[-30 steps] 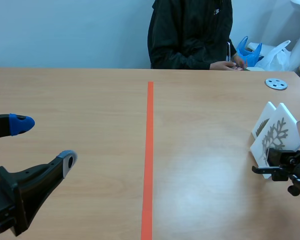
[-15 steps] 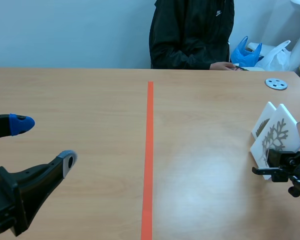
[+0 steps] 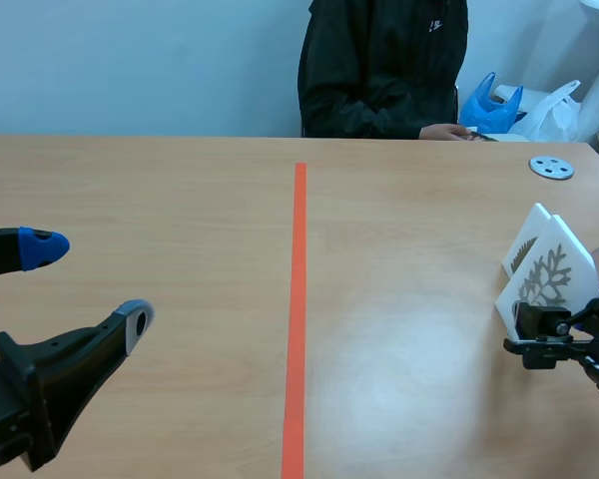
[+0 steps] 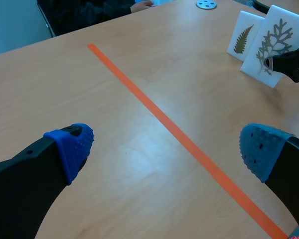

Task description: Sort the leaf by its shape. The table is split by an orange tape line. A compound leaf with several leaflets goes to the left side, a simple leaf with one blade goes to the right side. Return to the home posture when a red brick is placed on the table.

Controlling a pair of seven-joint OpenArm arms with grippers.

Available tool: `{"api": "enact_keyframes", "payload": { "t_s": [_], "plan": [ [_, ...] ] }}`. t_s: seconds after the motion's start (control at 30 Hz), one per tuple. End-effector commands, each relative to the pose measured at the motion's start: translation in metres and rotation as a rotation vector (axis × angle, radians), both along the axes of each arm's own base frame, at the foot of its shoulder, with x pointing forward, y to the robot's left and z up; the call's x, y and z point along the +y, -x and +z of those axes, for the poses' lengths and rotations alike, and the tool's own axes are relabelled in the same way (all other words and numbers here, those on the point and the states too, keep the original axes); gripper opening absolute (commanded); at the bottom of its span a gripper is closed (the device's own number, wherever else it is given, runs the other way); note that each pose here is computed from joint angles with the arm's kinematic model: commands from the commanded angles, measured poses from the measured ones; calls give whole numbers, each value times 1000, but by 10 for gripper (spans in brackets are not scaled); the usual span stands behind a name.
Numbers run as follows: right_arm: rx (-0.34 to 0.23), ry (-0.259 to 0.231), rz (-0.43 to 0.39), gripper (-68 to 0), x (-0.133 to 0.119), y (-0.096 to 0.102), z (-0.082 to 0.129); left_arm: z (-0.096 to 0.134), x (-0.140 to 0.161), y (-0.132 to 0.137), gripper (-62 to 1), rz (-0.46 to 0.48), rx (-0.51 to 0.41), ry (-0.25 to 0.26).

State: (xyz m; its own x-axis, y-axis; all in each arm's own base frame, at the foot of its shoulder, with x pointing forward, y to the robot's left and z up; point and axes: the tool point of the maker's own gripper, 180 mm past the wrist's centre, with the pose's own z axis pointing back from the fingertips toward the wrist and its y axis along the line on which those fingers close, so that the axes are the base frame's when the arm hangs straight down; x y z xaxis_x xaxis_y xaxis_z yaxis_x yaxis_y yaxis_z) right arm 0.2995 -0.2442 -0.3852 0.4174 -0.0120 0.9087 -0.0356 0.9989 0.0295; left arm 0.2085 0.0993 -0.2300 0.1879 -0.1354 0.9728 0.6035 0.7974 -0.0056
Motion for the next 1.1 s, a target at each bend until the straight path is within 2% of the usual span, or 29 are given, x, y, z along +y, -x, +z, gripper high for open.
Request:
{"api": "enact_keyframes", "payload": {
  "t_s": [0.0,0.1,0.4,0.53,0.87,1.07],
  "plan": [
    [-54,12,7,-279,-3,-10,17,6,-3,-1,14,0,-17,27],
    [-65,14,12,-246,-1,-12,21,6,-3,-1,14,0,-17,26],
    [-66,41,52,-247,4,-20,37,6,-3,-1,14,0,-16,26],
    [-85,60,72,-247,5,-19,48,6,-3,0,14,0,-15,25],
    [-151,105,89,-247,5,-3,92,5,-3,0,14,0,-14,24],
    [-187,98,116,-247,10,10,125,5,-3,0,14,0,-12,22]
  ]
}}
